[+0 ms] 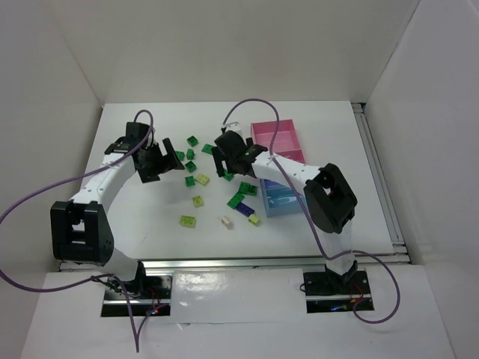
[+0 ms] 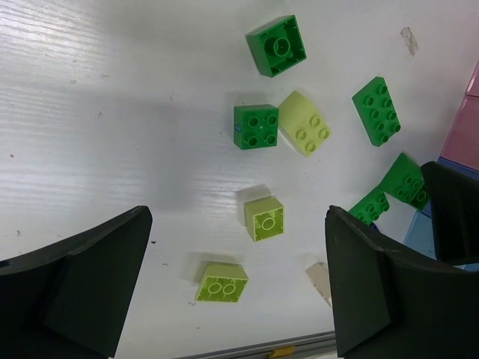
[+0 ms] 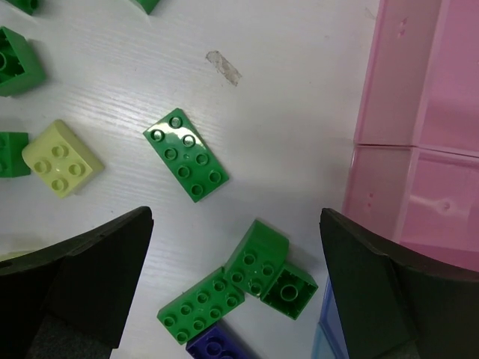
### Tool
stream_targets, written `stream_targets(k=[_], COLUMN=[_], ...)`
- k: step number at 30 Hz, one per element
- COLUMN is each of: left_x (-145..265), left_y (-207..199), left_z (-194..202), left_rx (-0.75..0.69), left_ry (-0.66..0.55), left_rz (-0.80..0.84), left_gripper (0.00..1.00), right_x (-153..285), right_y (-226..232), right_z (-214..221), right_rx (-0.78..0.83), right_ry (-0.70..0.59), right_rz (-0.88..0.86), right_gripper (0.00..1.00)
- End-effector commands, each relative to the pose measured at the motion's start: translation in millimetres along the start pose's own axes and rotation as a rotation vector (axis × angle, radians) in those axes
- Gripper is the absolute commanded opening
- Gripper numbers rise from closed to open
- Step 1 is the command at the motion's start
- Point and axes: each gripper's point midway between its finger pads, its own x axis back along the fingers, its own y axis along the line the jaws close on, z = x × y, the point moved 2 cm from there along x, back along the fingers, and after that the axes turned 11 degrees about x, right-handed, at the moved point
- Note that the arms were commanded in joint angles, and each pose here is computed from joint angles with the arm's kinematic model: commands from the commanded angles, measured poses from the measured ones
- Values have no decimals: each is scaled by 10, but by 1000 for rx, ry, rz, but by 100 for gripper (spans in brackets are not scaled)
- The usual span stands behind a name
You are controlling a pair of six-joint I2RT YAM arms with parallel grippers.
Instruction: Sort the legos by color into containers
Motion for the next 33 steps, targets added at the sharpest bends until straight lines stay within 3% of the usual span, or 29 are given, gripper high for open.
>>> stream_targets(k=[1, 13, 23, 27, 28, 33], left_x=[128, 130, 80, 50, 19, 1], left_y=[-67, -78, -23, -42, -28, -15], left_z=[-97, -88, -71, -110, -101, -135], left_rx=[-40, -40, -27, -36, -34, -34], left_ry=[-59, -54, -49, -48, -40, -50], left_rz=[22, 29, 3, 1, -5, -21], left_gripper=[100, 100, 100, 100, 100, 100], right_x=[168, 86, -344, -541, -625, -792], right_y=[16, 154, 366, 402, 360, 265], right_z=[-120, -14, 30, 36, 73, 120], right_rx=[-22, 74, 155, 159, 154, 139], right_ry=[-56, -27, -8, -1, 13, 22], right_rz=[-33, -121, -244, -246, -237, -211], right_gripper=[100, 100, 100, 88, 79, 75])
